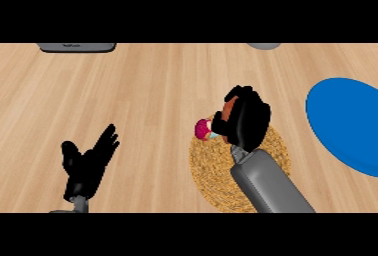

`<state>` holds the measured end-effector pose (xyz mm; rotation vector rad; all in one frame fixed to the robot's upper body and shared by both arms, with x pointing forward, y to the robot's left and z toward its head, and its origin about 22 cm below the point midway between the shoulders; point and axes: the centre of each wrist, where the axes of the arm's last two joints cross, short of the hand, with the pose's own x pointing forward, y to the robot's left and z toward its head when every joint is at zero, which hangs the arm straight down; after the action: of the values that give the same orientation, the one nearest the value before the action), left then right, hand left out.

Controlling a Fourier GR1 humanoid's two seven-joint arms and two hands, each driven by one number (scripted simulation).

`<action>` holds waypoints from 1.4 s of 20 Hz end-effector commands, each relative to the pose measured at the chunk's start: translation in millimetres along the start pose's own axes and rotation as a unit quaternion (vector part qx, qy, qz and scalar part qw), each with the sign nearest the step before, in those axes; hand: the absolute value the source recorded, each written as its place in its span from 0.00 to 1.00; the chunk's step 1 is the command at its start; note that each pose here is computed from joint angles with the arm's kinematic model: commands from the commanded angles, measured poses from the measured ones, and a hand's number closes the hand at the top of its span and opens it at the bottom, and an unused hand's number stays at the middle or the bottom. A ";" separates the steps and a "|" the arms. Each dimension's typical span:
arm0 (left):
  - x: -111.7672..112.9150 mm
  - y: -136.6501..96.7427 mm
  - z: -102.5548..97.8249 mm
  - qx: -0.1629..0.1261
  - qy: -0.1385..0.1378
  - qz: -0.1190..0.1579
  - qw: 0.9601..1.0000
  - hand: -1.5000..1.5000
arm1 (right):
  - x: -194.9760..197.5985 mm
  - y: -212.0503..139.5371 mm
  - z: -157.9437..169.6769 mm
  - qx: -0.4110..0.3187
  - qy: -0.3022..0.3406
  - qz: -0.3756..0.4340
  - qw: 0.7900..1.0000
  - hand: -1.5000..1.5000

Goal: Pick the sweet potato from the placemat and place it in the plate

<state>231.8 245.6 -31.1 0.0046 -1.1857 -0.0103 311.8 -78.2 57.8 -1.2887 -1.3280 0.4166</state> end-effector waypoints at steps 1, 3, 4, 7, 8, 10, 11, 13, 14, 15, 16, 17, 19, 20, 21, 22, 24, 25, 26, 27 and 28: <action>5.2 -5.7 2.7 0.011 -0.003 -0.005 1.000 0.50 | 7.1 -18.1 -7.4 -0.089 0.055 -0.064 0.992 1.00; -13.4 6.6 1.7 0.009 0.005 -0.004 1.000 0.50 | -8.2 -17.5 -14.5 -0.114 0.081 -0.091 0.986 1.00; -9.7 7.4 10.2 0.008 0.008 0.003 1.000 0.50 | -5.8 -29.6 -11.9 -0.127 0.094 -0.105 0.982 1.00; -2.0 1.0 -10.8 0.006 0.002 0.005 1.000 0.50 | -31.2 -37.7 -25.2 -0.150 0.116 -0.129 0.973 1.00; -0.4 -10.7 -3.1 -0.002 0.001 0.010 1.000 0.50 | -57.1 -30.8 -18.8 -0.165 0.124 -0.131 0.970 1.00; 2.1 2.6 -8.3 0.010 0.005 0.002 1.000 0.50 | -63.0 -43.5 -21.8 -0.186 0.122 -0.160 0.962 1.00; 11.2 13.1 -2.9 0.017 -0.002 0.005 1.000 0.50 | -71.0 -44.0 -30.0 -0.198 0.130 -0.169 0.957 1.00; 6.6 -17.4 -4.7 -0.001 0.006 0.006 1.000 0.50 | -118.4 -40.3 -36.9 -0.229 0.140 -0.143 0.953 1.00; 4.0 -6.1 -12.2 0.008 -0.006 0.001 1.000 0.50 | -116.6 -55.8 -50.8 -0.226 0.134 -0.134 0.955 1.00; -6.9 -11.3 1.1 0.002 -0.002 0.002 1.000 0.50 | -125.9 -47.0 -61.2 -0.231 0.140 -0.133 0.954 1.00; 8.4 5.6 -2.8 0.005 0.001 -0.005 1.000 0.50 | -137.5 -53.6 -59.6 -0.238 0.136 -0.126 0.953 1.00; -12.1 -10.3 -12.8 -0.002 -0.003 0.002 1.000 0.50 | -152.8 -59.0 -65.5 -0.250 0.144 -0.110 0.951 1.00; -3.5 -1.7 7.9 -0.005 -0.001 -0.001 1.000 0.50 | -174.6 -59.9 -83.0 -0.279 0.163 -0.092 0.942 1.00; 9.1 -10.3 0.5 0.001 0.000 0.011 1.000 0.50 | -194.5 -66.0 -84.0 -0.296 0.159 -0.092 0.937 1.00; 0.8 -5.5 2.5 0.002 -0.005 0.005 1.000 0.50 | -195.2 -61.5 -80.6 -0.290 0.166 -0.089 0.938 1.00; 2.9 -23.1 -3.9 -0.006 -0.001 -0.006 1.000 0.50 | -211.9 -65.0 -101.8 -0.302 0.175 -0.091 0.932 1.00; -8.1 0.5 -18.2 0.001 -0.001 0.000 1.000 0.50 | -227.0 -73.0 -112.9 -0.298 0.170 -0.093 0.935 1.00; -5.8 -12.6 2.1 -0.006 -0.004 0.000 1.000 0.50 | -243.4 -76.2 -118.4 -0.311 0.175 -0.088 0.930 1.00; 9.2 -17.2 -3.3 -0.004 -0.005 -0.001 1.000 0.50 | -253.2 -80.1 -121.2 -0.309 0.167 -0.084 0.933 1.00; 4.0 11.8 -8.6 -0.004 0.003 0.001 1.000 0.50 | -260.7 -75.3 -120.9 -0.304 0.175 -0.087 0.932 1.00; 16.4 -13.5 -1.1 -0.010 -0.001 -0.002 1.000 0.50 | -268.2 -80.3 -127.5 -0.308 0.171 -0.082 0.932 1.00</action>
<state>237.0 238.4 -28.7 -0.0030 -1.1879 -0.0160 311.0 -347.0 36.2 -1.6074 -1.3013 -0.3042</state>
